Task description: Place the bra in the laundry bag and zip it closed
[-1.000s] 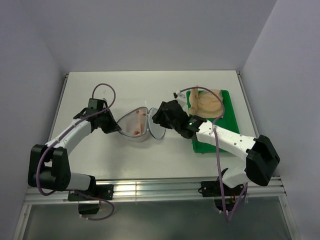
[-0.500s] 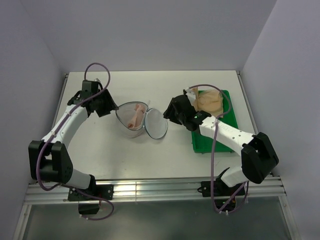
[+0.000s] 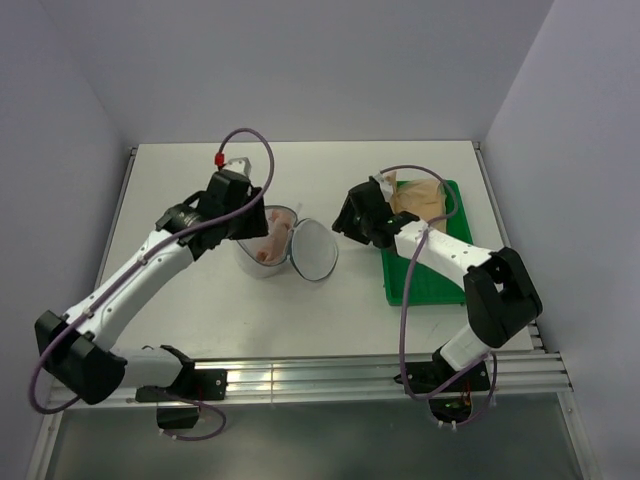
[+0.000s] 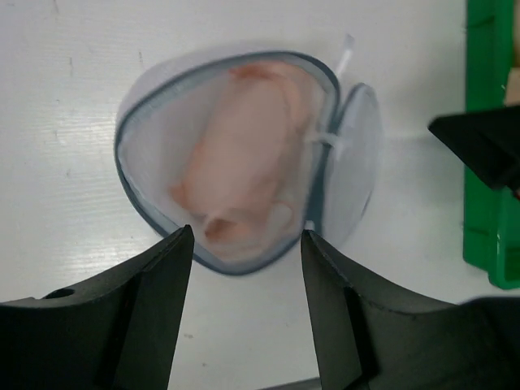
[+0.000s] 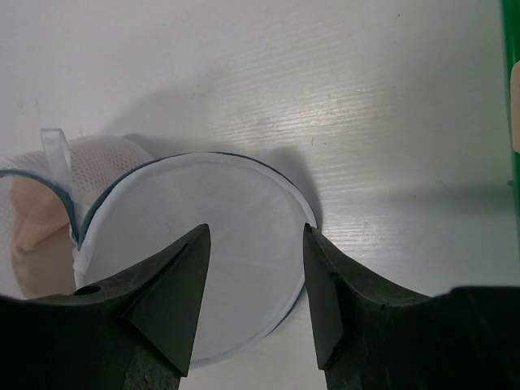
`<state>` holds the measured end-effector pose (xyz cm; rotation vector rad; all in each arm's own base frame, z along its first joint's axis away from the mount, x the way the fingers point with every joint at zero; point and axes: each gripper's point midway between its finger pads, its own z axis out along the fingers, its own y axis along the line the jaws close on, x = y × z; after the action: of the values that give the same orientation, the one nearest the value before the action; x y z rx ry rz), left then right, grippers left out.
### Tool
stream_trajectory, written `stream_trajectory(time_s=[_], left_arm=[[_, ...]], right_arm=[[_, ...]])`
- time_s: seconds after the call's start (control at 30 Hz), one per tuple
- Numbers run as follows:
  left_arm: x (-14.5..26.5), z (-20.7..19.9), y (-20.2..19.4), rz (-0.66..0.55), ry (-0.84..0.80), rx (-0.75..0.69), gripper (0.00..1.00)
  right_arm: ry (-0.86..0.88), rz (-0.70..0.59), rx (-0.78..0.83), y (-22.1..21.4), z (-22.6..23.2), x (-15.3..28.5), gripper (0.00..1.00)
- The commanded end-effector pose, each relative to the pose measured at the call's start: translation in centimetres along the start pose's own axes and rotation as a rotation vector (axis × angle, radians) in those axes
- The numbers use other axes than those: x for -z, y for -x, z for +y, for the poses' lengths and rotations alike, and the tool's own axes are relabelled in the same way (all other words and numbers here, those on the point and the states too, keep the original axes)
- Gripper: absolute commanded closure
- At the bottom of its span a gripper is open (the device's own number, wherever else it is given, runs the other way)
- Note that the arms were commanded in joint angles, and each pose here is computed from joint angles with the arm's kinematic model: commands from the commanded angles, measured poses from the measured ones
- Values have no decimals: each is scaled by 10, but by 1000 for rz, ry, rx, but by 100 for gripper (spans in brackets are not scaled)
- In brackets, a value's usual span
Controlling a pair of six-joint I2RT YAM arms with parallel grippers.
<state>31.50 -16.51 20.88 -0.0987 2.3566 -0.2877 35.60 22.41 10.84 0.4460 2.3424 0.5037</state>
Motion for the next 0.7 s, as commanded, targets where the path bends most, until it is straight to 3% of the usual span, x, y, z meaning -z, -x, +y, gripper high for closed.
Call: stream_trajectory(time_s=[0.0,0.27,0.4,0.47,0.6,0.67], left_arm=[[31,-9,-13,-40,32,-34,39],[31,-71,-104,83,-123,-97,39],[28,-87,-105,32,-93,-119,39],[24,-86,-96,7,-14,-206,38],[28,-99,-101,-54,93,-533,36],[19,-86,-106,-61,238,-732,34]], right_arm=[[75,-73,-17,33,19,19,43],[105,-117,-54,53,16,45,43],[111,-138,-61,59,13,56,43],[106,-149,-66,63,9,62,43],[95,-172,-88,73,-4,69,43],[86,-187,-110,81,-15,73,43]])
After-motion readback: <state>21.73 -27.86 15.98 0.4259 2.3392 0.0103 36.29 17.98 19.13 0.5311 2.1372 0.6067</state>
